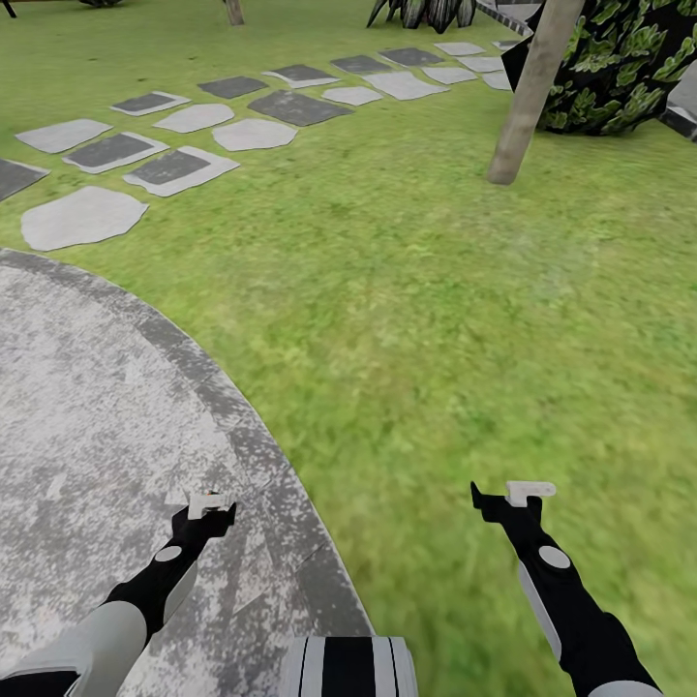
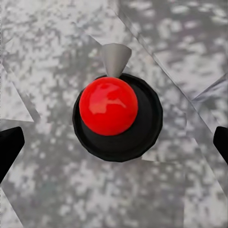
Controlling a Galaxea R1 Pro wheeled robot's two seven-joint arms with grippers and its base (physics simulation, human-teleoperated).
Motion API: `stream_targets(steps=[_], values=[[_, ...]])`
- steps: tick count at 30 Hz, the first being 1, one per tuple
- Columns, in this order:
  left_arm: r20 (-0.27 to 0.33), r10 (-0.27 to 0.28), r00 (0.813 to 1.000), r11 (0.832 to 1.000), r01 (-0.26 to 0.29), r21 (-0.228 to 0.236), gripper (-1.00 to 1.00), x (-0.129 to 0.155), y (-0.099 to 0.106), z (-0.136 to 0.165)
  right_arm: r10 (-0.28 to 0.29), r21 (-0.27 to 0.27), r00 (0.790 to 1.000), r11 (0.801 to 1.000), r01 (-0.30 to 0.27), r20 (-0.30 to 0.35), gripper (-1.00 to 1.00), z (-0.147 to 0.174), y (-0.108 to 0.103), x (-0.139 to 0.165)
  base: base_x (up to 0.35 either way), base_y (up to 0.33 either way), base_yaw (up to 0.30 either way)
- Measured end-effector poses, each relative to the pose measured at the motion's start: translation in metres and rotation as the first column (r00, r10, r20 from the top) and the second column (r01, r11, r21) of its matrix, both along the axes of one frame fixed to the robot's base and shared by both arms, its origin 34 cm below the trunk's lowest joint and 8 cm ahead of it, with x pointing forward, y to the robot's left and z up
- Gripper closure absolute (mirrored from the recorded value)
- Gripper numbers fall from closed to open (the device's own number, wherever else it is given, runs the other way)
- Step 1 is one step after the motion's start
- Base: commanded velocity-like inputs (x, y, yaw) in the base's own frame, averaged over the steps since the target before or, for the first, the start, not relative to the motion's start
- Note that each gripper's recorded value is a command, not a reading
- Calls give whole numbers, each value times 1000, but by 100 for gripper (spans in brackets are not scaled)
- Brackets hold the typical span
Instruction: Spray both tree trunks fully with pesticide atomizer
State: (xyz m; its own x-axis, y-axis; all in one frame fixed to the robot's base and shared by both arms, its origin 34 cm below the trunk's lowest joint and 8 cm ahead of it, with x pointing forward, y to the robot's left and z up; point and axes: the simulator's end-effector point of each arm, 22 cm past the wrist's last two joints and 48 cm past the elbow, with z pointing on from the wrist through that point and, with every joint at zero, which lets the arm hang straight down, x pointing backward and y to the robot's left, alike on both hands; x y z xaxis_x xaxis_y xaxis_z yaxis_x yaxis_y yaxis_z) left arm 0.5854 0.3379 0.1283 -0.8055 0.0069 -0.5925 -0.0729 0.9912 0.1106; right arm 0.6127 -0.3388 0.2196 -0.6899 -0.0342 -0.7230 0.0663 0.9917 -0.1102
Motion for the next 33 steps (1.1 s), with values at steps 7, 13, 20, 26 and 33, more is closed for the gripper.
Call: stream_targets(steps=[7, 13, 20, 26, 33], values=[[1, 1, 1000, 1000, -1, 1, -100, 1, 1, 0, 0, 0, 1000, 1000, 0, 0, -100, 0, 0, 0, 4, 0, 0], [1, 2, 1000, 1000, -2, 1, -100, 0, 2, 1, 1, 0, 1000, 1000, -1, 0, -100, 0, 0, 0, 70, 0, 0], [2, 2, 1000, 1000, -2, 1, -100, 1, 2, 1, 1, -1, 1000, 1000, -1, 0, -100, 0, 0, 0, 9, 0, 0], [2, 1, 1000, 1000, -1, 1, -100, 1, 1, 1, 1, -1, 1000, 1000, -1, 0, -100, 0, 0, 0, 0, 0, 0], [1, 3, 1000, 1000, -3, -1, 100, 1, 1, 1, -1, -1, 1000, 1000, 1, 0, -100, 0, -1, 0, 0, 0, 0]])
